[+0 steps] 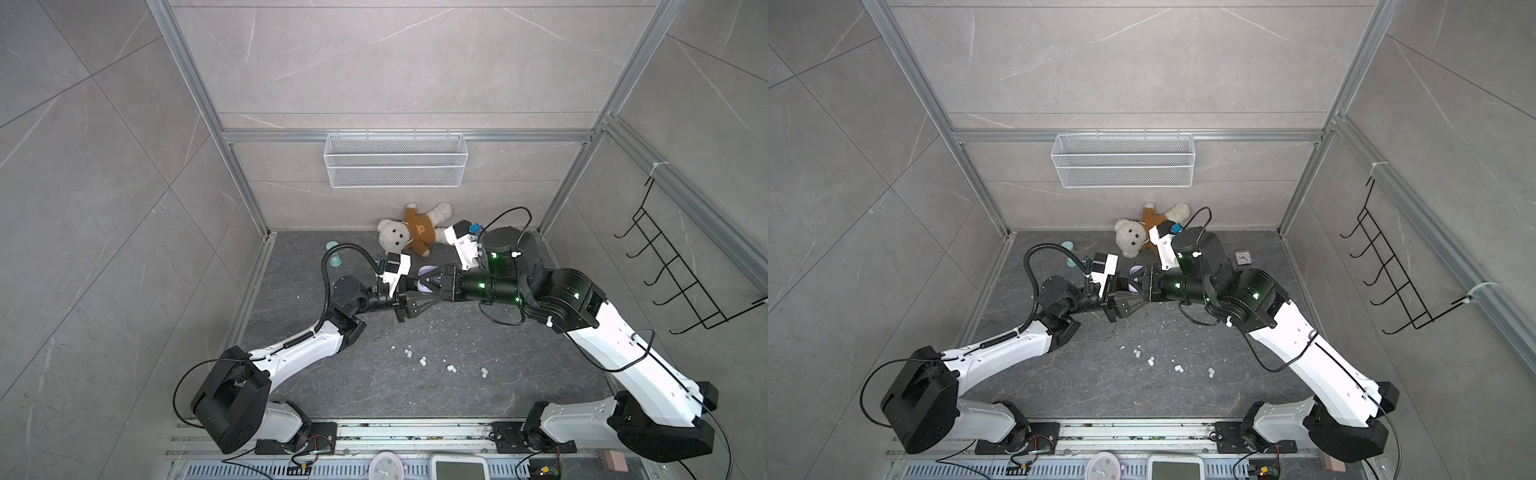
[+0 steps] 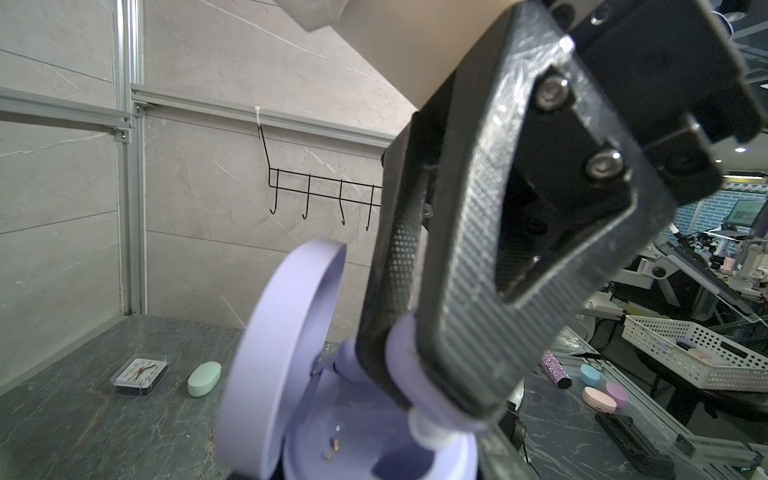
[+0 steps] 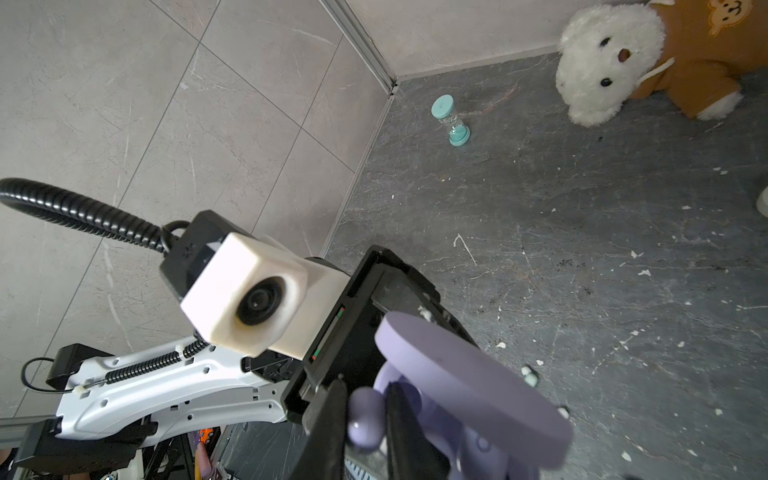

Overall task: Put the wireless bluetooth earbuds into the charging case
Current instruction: 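Lower the lavender earbud into the empty case slot with the right gripper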

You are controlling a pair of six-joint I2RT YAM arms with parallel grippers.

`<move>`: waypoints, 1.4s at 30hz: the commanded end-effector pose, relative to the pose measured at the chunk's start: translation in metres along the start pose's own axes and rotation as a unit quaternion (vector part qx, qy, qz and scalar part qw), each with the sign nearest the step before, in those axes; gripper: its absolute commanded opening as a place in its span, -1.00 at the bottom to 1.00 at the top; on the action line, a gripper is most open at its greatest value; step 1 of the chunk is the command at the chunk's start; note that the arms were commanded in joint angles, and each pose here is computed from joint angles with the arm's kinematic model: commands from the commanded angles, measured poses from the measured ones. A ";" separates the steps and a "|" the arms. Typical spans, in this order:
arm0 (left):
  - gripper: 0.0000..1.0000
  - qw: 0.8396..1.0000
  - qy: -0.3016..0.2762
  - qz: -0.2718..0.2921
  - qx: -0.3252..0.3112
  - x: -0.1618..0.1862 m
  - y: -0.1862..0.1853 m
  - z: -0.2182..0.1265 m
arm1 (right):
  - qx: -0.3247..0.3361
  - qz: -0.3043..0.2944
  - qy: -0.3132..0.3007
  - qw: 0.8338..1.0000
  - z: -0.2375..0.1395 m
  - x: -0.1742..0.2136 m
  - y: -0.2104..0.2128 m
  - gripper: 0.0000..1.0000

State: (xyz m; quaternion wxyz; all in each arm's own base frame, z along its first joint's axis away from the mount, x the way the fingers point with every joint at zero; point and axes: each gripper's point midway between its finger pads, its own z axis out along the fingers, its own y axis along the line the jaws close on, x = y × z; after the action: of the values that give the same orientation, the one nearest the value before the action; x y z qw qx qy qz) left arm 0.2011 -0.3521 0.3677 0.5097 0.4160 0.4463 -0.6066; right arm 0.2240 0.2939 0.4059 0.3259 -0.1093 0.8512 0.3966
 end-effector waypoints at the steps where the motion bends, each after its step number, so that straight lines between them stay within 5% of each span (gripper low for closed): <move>1: -0.73 0.998 -0.034 0.043 0.030 -0.031 -0.022 -0.001 | 0.002 0.007 -0.002 1.000 -0.001 0.001 -0.003 -0.62; 42: -0.72 0.998 -0.033 0.049 0.027 -0.034 -0.027 -0.002 | -0.004 0.026 0.011 1.000 -0.002 0.009 -0.004 -0.65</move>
State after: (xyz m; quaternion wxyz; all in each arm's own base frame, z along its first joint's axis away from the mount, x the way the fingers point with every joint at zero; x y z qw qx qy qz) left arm 0.1941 -0.3492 0.3747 0.5100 0.4186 0.4413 -0.6082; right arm 0.2251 0.2950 0.4031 0.3188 -0.0972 0.8513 0.4052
